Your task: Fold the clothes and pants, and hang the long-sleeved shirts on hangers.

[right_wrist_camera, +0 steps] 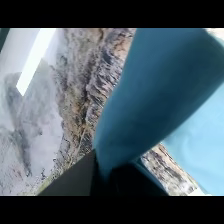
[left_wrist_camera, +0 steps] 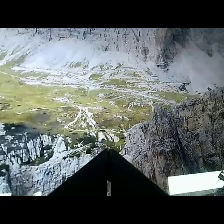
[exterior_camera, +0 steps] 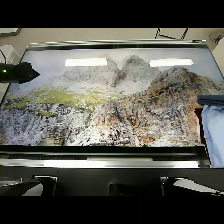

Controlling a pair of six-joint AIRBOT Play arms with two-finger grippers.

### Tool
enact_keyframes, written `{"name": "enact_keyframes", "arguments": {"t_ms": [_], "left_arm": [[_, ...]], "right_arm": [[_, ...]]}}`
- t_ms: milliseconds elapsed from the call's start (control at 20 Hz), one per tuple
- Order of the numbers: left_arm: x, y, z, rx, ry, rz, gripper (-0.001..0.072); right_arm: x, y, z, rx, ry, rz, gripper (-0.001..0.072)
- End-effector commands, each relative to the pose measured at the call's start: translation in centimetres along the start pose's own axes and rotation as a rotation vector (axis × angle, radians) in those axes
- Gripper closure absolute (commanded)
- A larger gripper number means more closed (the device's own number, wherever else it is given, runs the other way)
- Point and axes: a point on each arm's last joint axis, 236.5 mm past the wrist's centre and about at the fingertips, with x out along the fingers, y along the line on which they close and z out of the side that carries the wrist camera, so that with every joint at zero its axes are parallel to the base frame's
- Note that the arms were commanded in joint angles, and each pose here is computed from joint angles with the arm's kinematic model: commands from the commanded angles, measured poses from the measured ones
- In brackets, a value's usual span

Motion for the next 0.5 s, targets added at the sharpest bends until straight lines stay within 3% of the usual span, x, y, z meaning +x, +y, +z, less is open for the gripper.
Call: {"name": "enact_keyframes", "arguments": {"t_ms": [0, 200, 450], "left_arm": [[0.0, 0.0, 0.0, 0.011, 0.0, -0.001, 0.0682], [0.0, 0.0, 0.0, 0.012, 0.001, -0.001, 0.0683], [0.0, -0.1, -0.1, 0.011, 0.003, -0.002, 0.0682]], "right_arm": [[-2.4, -5.1, -2.0, 0.107, 0.069, -0.142, 0.0675], [-2.1, -11.5, -4.5, 0.208, 0.145, -0.369, 0.0675], [-1.0, -20.6, -12.1, 0.27, 0.372, -0.645, 0.0675]]}}
